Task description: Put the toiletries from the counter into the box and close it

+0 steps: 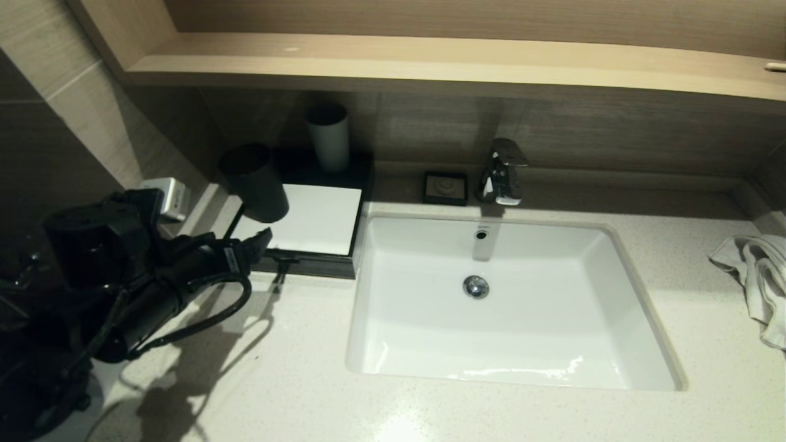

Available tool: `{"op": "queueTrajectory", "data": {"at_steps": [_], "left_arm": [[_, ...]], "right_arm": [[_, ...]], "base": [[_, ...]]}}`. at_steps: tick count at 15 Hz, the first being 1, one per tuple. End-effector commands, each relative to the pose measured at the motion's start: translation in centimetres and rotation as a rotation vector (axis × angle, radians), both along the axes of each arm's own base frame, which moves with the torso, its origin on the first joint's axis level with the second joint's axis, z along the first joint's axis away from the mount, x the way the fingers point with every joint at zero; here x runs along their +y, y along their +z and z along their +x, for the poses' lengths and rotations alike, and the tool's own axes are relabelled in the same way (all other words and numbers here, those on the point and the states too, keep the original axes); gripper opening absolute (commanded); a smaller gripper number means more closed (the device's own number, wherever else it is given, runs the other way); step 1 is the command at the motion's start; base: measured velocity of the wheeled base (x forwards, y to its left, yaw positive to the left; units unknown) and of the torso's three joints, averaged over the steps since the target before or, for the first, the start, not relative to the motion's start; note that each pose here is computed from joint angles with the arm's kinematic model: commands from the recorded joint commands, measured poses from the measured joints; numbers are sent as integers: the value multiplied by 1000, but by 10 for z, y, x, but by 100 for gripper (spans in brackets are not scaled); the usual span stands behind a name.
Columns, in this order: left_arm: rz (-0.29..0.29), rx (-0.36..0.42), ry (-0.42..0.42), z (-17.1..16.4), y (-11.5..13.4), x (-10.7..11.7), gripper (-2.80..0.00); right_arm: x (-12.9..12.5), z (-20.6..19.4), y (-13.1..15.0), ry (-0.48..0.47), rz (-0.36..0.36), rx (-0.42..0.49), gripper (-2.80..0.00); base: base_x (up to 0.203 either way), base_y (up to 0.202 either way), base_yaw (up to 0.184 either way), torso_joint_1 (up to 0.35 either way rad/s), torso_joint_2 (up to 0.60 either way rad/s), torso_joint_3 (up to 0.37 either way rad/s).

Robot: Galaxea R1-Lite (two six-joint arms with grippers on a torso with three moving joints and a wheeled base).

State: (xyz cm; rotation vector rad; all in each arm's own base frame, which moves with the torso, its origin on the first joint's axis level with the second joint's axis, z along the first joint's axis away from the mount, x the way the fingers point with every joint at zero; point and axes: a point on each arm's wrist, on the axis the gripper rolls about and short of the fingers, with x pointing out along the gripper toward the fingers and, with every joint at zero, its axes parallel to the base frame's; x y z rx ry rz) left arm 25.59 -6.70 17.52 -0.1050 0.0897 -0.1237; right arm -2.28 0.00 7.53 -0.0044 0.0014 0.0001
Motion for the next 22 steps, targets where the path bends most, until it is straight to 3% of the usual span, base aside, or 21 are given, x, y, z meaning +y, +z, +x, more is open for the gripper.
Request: {"op": "queueTrajectory", "data": {"at_steps": [1,5,22], "left_arm": [[5,-3,1,7,-5,-2,0],[13,-42,2,16,-10,-4,0],[26,-71,3,33,-15,-8,0]], "right_arm": [[0,0,0,1,0,0,-280],[0,0,0,1,0,0,-280],[0,0,0,1,0,0,-280]], "base": [[0,0,0,0,0,0],[0,0,0,0,0,0],[0,0,0,0,0,0]]}}
